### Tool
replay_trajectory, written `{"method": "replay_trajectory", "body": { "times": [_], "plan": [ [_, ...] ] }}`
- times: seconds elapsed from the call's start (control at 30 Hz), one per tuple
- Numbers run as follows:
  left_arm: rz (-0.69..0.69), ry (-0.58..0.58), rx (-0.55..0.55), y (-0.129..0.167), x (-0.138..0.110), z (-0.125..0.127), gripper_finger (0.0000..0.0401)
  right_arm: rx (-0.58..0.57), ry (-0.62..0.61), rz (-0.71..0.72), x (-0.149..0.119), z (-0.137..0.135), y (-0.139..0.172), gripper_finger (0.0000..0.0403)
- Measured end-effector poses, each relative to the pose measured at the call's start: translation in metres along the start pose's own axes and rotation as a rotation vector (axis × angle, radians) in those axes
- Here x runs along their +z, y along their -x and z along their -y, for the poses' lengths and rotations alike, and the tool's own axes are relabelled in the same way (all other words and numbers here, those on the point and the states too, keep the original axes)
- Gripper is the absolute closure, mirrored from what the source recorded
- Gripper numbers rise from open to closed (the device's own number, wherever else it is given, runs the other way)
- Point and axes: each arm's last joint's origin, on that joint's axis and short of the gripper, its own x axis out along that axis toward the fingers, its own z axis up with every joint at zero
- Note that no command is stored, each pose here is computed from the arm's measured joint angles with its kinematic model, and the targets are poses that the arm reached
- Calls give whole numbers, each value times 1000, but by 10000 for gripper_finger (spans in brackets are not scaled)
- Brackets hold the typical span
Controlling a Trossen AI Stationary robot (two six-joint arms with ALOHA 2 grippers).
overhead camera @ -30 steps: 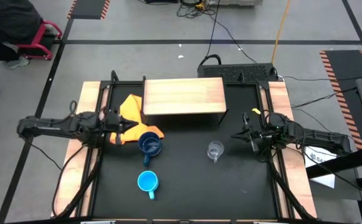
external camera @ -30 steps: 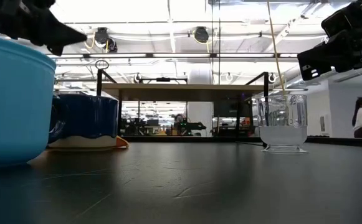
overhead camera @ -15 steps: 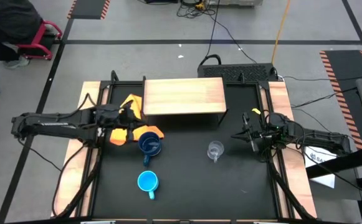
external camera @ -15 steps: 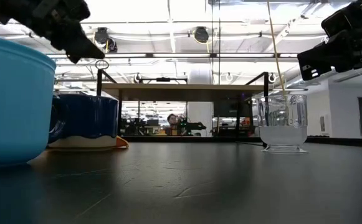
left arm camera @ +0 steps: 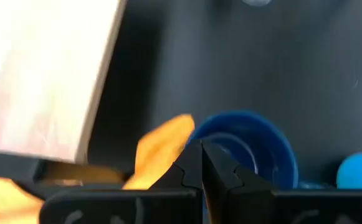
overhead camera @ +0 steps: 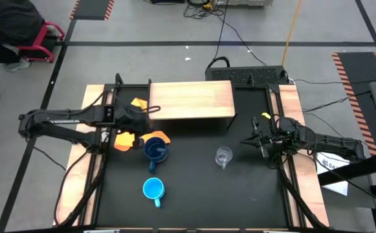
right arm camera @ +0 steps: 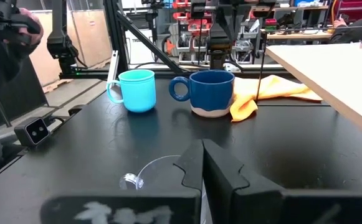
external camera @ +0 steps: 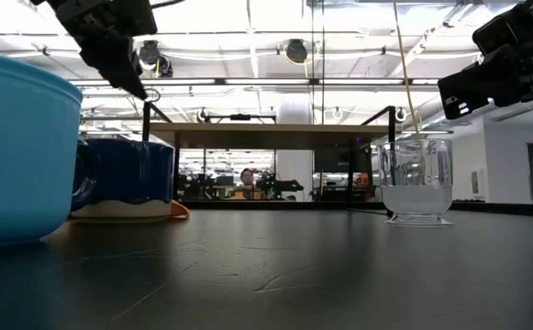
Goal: Stack small to large cups/mugs on shelf
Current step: Put the dark blue mug on the shelf
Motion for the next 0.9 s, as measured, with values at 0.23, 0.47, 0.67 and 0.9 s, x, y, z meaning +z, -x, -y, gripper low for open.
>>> {"method": "replay_trajectory", "body": {
  "times": [0.23, 0.47, 0.67, 0.9],
  "plan": [
    [-118, 20, -59, -13, -3, 4, 401, 0, -1, -1, 0, 0, 0, 403],
    [-161, 10, -127, -15, -6, 11, 401, 0, -1, -2, 0, 0, 0, 403],
    [-186, -1, -159, -16, -8, 15, 401, 0, -1, -2, 0, 0, 0, 403],
    [-181, -7, -173, -17, -7, 16, 401, 0, -1, -1, 0, 0, 0, 403]
  ]
}}
